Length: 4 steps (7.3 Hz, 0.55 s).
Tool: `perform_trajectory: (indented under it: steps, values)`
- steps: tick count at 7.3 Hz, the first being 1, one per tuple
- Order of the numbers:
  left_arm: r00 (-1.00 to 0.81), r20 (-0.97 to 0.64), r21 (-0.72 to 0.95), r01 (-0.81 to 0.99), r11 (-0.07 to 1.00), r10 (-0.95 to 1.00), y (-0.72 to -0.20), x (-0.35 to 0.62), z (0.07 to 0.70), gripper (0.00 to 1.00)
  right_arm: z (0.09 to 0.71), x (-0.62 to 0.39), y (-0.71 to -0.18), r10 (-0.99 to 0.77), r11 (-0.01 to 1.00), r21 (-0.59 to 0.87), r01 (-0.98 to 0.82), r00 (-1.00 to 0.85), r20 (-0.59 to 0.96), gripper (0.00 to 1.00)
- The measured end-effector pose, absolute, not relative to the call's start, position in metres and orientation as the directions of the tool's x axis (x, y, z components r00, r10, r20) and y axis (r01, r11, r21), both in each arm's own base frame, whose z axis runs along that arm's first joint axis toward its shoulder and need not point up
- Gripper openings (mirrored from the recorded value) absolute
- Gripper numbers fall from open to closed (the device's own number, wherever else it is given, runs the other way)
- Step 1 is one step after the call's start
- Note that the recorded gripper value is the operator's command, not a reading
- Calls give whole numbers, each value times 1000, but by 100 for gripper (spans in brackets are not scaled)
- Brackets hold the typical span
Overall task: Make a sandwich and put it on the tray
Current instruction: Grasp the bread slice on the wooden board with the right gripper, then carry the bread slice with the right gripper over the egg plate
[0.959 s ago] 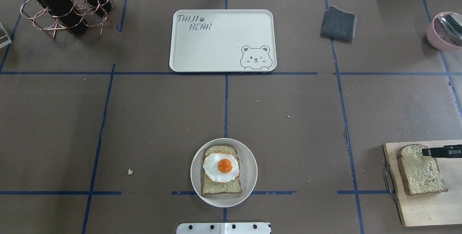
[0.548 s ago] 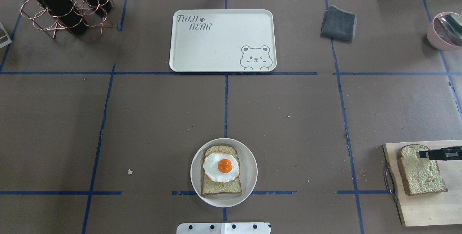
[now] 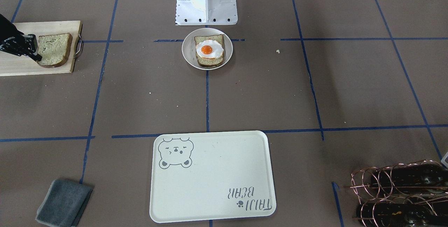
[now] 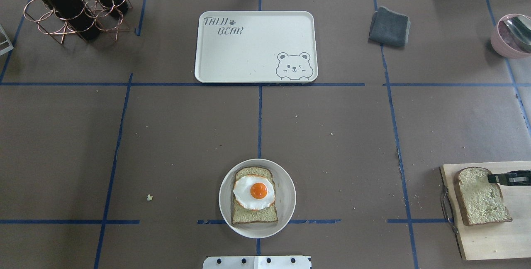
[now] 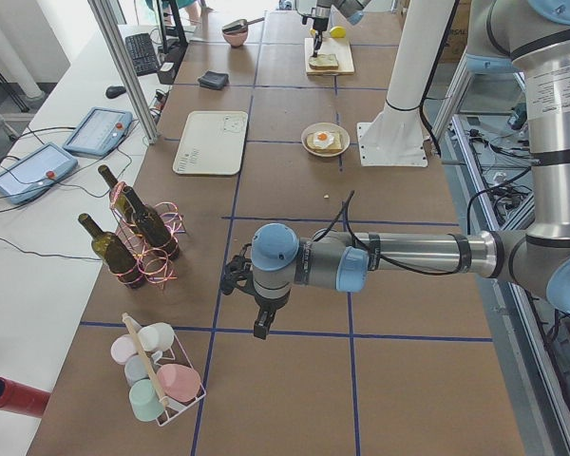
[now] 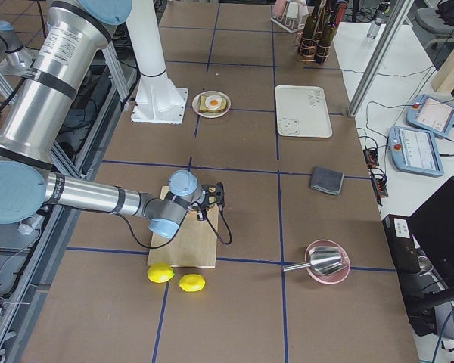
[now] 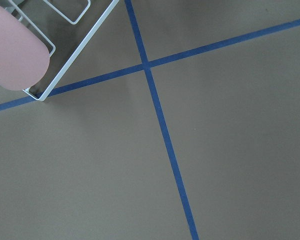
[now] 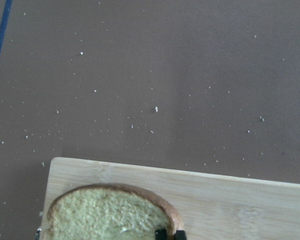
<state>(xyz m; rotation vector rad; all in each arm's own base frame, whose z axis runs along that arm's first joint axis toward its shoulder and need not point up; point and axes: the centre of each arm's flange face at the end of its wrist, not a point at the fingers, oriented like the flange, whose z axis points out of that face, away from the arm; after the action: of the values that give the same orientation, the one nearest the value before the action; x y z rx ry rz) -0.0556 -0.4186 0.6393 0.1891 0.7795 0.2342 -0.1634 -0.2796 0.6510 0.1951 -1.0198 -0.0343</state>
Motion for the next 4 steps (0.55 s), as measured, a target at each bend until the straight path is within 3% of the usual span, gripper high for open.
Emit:
perform_trajectory:
  steps: [4]
  values:
    - [688, -668, 263, -138, 955, 284, -419, -56, 639, 100, 619, -135, -279, -148, 986, 167, -19, 370, 917, 0]
